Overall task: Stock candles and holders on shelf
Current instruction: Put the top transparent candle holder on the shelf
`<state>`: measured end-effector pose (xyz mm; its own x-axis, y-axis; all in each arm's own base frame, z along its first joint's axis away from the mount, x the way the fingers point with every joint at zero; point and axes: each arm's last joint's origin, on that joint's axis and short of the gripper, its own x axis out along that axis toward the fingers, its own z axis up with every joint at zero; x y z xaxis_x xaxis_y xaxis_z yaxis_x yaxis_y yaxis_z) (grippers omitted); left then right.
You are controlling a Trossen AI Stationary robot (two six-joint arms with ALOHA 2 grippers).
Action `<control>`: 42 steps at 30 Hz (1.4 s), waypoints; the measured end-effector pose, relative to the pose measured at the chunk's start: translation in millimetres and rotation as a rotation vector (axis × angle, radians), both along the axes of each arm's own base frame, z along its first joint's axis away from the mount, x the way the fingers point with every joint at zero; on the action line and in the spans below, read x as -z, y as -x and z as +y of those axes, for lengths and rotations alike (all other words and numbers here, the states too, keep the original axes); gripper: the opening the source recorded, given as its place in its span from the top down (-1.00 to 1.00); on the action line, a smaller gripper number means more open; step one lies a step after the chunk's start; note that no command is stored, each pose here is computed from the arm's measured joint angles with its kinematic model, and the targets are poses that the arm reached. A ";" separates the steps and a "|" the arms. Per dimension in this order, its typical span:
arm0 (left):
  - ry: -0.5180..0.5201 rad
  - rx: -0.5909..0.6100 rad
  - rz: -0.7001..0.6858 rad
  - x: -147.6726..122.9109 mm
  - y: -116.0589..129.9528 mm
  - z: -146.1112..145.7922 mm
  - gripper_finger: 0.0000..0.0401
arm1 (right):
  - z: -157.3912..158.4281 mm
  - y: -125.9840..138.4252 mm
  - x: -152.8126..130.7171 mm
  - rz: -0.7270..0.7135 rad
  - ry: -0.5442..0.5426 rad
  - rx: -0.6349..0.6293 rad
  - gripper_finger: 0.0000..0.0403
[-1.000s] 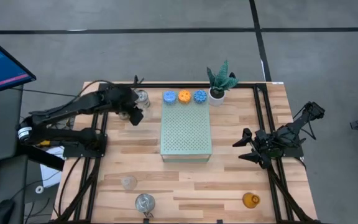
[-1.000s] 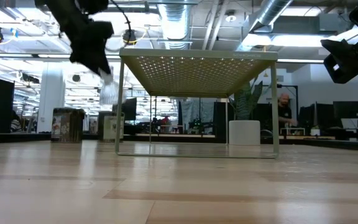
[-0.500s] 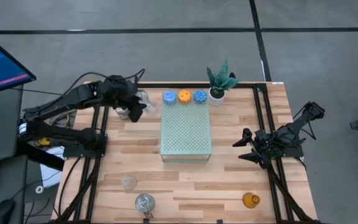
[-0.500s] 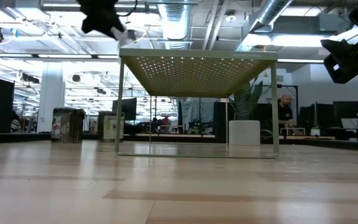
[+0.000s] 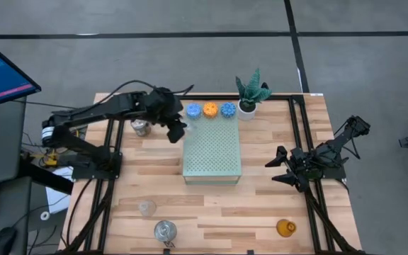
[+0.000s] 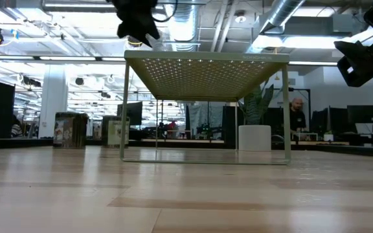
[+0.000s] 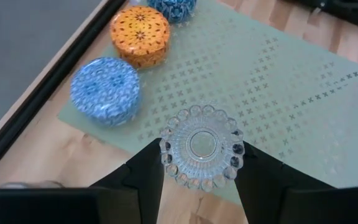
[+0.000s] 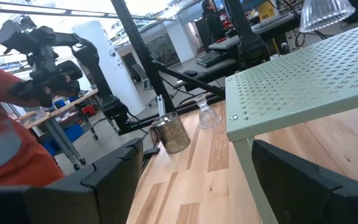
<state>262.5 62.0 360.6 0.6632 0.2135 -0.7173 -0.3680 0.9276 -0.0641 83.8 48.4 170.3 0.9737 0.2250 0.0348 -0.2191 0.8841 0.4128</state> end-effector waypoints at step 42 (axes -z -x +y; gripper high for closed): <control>-0.051 0.012 0.074 15.5 -28.3 4.4 0.04 | 0.0 0.0 0.0 0.000 0.000 0.000 -0.45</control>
<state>290.8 66.5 345.1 0.6115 0.2435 -0.7529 -0.3591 0.9332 0.0101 83.8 48.4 170.3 0.9737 0.2250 0.0348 -0.2190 0.8840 0.4131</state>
